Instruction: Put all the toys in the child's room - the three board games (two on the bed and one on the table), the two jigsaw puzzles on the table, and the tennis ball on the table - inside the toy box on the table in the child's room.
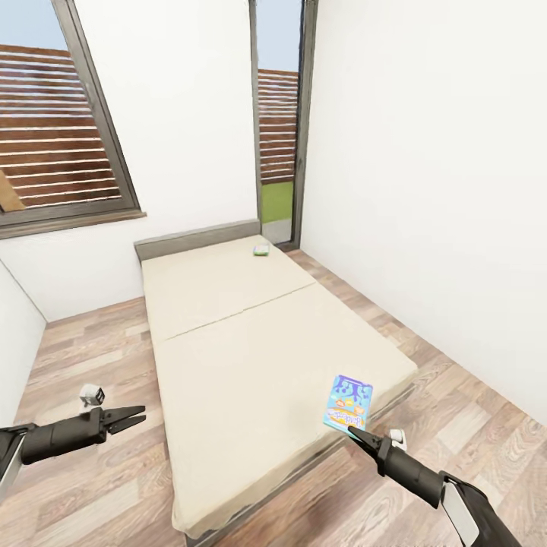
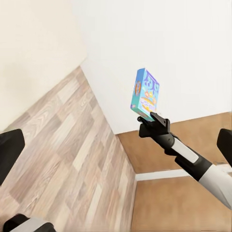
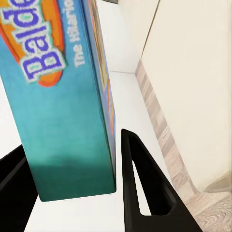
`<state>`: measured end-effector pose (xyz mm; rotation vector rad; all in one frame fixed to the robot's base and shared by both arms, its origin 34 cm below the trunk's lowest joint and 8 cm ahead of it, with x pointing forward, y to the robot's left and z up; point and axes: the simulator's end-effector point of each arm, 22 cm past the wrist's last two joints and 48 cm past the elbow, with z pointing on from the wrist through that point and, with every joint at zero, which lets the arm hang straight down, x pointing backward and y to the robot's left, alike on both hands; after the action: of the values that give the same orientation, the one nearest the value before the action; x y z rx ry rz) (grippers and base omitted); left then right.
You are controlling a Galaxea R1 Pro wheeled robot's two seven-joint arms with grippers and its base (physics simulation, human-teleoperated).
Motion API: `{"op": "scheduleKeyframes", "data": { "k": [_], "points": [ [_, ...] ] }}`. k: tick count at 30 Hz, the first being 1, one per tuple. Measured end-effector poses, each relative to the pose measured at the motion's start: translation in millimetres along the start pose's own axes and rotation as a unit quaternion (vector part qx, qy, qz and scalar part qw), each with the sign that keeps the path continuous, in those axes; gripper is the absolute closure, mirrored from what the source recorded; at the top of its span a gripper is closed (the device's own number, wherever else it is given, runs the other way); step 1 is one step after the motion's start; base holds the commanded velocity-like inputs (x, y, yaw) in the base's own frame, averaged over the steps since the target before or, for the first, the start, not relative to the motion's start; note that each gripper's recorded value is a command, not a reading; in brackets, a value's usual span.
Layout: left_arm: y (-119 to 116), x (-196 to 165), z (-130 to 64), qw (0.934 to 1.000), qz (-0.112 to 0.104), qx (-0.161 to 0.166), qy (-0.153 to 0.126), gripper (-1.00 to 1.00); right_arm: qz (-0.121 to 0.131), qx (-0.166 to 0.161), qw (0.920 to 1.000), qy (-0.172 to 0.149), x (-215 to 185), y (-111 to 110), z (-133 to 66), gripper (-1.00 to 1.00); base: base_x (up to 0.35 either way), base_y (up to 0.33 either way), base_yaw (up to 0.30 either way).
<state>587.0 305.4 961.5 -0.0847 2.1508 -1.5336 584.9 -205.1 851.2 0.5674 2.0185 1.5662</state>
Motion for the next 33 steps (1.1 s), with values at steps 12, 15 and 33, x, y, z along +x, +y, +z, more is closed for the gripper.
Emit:
{"op": "scheduleKeyframes", "data": {
  "k": [12, 15, 33],
  "points": [
    [-15, -2, -5.6, 1.0000, 0.005, 0.002, -0.002, -1.00, -0.005, -0.004, 1.0000, -0.002, 0, 16, -4.7, 1.00, 0.000, 0.000, -0.225],
    [-19, -3, -7.2, 1.0000, 0.007, 0.002, -0.003, -1.00, -0.006, -0.006, 1.0000, -0.002, 0, 20, -5.8, 1.00, 0.000, 0.000, -0.225],
    [-32, -6, -12.7, 0.9998, 0.017, 0.005, -0.007, -1.00, -0.017, -0.013, 0.9998, -0.006, -3, 34, -8.2, 1.00, 0.000, 0.000, -0.223]
  ]
}}
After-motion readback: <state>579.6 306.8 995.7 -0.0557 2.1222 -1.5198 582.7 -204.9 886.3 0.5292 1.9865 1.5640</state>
